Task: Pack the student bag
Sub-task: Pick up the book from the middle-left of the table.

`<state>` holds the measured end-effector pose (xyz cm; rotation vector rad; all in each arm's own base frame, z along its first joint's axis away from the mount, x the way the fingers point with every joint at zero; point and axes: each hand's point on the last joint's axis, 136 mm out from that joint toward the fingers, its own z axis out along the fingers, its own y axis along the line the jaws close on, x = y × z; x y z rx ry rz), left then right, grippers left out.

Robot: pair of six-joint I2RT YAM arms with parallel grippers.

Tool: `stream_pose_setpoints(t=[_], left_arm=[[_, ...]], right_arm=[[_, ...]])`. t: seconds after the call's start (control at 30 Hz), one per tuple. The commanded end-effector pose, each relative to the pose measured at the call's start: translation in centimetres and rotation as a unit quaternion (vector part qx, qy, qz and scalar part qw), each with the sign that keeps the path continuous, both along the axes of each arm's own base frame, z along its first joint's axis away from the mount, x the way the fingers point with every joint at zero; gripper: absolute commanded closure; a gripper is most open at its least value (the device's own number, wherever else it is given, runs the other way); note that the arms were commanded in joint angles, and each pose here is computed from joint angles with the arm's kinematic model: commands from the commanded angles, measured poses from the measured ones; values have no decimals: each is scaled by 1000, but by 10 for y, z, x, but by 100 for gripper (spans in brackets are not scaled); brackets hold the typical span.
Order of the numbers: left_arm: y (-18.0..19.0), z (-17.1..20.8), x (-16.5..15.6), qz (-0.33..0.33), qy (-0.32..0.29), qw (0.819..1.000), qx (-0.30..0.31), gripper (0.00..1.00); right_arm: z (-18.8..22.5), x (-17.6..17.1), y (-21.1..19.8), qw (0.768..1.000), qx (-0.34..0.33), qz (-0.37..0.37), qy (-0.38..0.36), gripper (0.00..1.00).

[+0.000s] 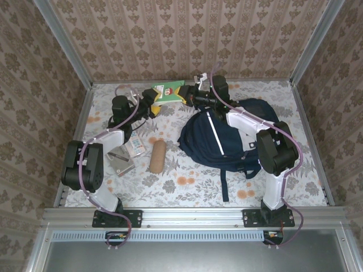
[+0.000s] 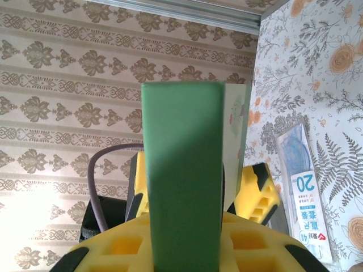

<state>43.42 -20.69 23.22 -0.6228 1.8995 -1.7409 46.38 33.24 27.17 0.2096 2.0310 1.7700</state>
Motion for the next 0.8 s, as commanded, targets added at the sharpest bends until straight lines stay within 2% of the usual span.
stream_pose_setpoints(t=[0.0, 0.2, 0.3, 0.4, 0.63, 0.67, 0.7, 0.73, 0.77], left_arm=[[2, 17, 7, 8, -27, 999, -43, 29], [14, 21, 13, 21, -39, 997, -57, 40], [18, 21, 13, 23, -42, 997, -52, 54], [17, 22, 11, 17, -48, 997, -49, 59], [15, 26, 8, 9, -62, 997, -48, 87], [16, 26, 8, 10, -63, 997, -48, 95], [15, 27, 8, 9, -64, 997, -49, 100], [16, 27, 7, 10, -64, 997, -49, 100], [17, 27, 7, 10, -66, 997, -50, 100]], right_arm=[[36, -10, 3, 998, 32, 19, -46, 100], [31, -13, 4, 998, 31, 34, -39, 100], [28, -14, 5, 998, 29, 41, -36, 100], [23, -14, 5, 998, 27, 42, -32, 100], [17, -12, 5, 999, 22, 40, -27, 98], [16, -12, 5, 999, 20, 39, -27, 95], [14, -12, 4, 999, 16, 38, -26, 85], [13, -12, 3, 999, 11, 37, -25, 70], [8, -12, 0, 999, -1, 35, -21, 60]])
